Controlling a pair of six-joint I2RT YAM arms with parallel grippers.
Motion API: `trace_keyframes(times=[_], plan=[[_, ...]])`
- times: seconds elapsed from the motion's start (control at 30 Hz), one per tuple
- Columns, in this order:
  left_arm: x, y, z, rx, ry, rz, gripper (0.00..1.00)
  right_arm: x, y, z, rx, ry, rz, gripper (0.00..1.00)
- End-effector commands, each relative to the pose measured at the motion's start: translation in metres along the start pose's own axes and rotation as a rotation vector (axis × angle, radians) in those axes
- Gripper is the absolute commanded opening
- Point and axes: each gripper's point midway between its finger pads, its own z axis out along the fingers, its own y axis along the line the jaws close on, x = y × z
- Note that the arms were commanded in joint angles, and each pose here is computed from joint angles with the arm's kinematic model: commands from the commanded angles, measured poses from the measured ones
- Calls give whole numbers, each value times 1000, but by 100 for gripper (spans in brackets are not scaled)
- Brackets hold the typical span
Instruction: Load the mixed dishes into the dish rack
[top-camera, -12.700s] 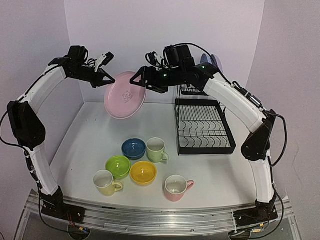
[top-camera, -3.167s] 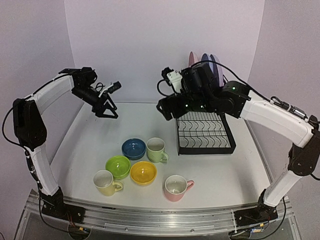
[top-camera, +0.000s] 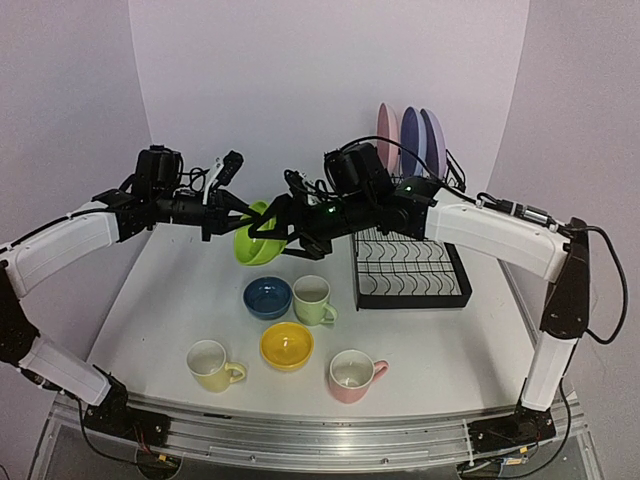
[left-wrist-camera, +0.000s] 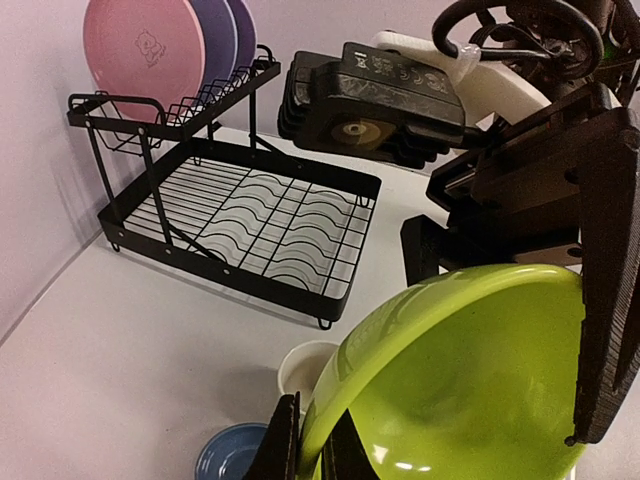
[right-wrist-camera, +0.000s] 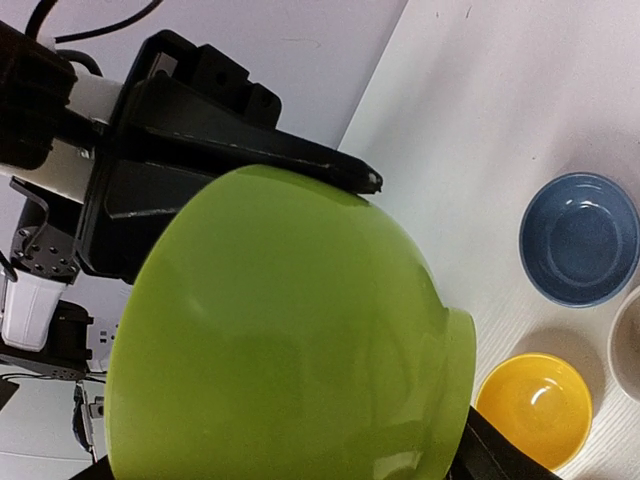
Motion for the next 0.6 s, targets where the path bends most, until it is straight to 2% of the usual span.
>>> trace_keyframes(times=[0.0,0.1,0.2,0.5,0.57], plan=[[-35,-15,-10,30,-144,76,0,-13,20,-21,-43,-89,-21,76],[-33,-12,-8,29,-154,57,0,-12,21,-24,-52,-98,-8,75],[-36,-11,-6,32,-167,58,0,-12,22,-23,-63,-92,10,67],[-26,-16,1,60,-155,36,0,-16,32,-27,-94,-103,17,6],[-23,-17,3,67,-153,30,0,-16,35,-29,-100,-105,19,0]])
